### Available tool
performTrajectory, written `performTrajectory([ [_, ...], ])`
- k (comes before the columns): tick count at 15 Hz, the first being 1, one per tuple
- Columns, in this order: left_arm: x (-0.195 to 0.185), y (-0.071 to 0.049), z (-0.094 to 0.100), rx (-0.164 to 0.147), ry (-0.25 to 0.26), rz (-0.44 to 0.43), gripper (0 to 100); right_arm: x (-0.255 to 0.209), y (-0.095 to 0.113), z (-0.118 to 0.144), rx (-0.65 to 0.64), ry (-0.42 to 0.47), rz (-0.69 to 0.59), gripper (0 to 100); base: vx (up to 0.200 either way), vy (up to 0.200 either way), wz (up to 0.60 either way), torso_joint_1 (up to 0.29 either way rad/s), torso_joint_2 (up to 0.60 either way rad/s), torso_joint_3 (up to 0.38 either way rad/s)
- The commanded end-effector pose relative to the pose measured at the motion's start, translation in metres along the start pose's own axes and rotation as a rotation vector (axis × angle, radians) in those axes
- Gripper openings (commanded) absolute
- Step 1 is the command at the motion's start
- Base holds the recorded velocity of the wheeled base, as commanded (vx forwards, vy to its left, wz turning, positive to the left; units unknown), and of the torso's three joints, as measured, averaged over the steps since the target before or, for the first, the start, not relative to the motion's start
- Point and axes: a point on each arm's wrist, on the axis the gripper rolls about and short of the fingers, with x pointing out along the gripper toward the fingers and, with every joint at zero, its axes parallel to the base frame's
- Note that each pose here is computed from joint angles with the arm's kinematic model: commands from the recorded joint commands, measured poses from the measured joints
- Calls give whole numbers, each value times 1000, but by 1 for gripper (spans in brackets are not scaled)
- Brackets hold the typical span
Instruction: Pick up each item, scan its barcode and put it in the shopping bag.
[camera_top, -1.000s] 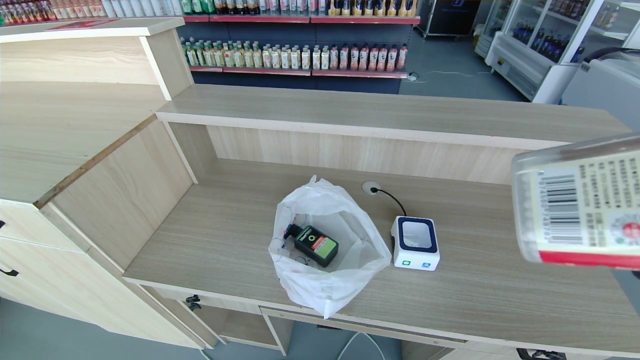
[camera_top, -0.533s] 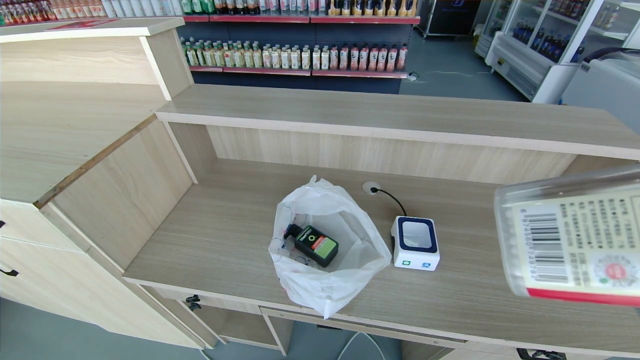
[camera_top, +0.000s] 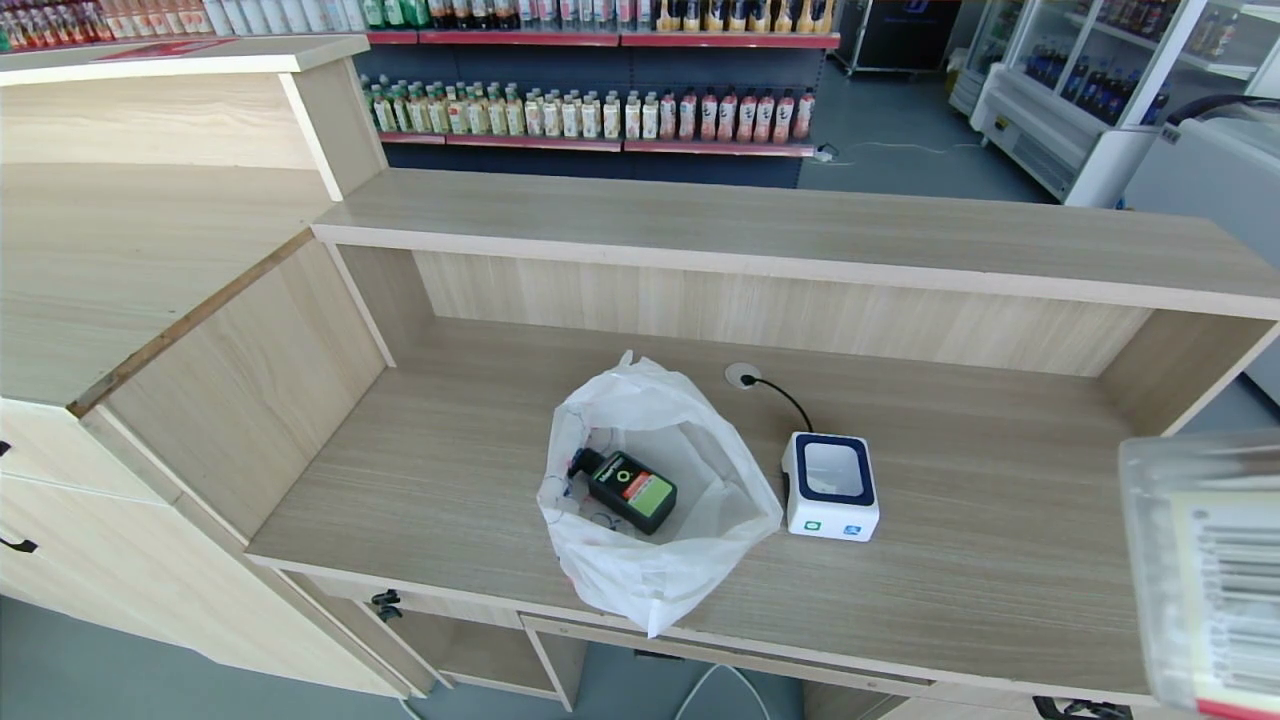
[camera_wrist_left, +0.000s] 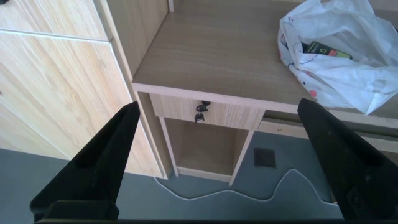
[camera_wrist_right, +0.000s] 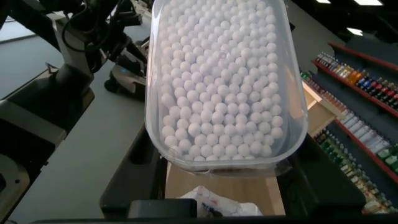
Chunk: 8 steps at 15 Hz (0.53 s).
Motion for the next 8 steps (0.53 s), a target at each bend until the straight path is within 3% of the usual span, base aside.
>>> performTrajectory([
  [1,0,0,0,0,0,1,100,-1,1,3,-9,1,-2,0,0,0,0,0,0,0],
  [8,0,0,0,0,0,1,100,-3,-2,7,-19,19,-28,0,0,0,0,0,0,0],
])
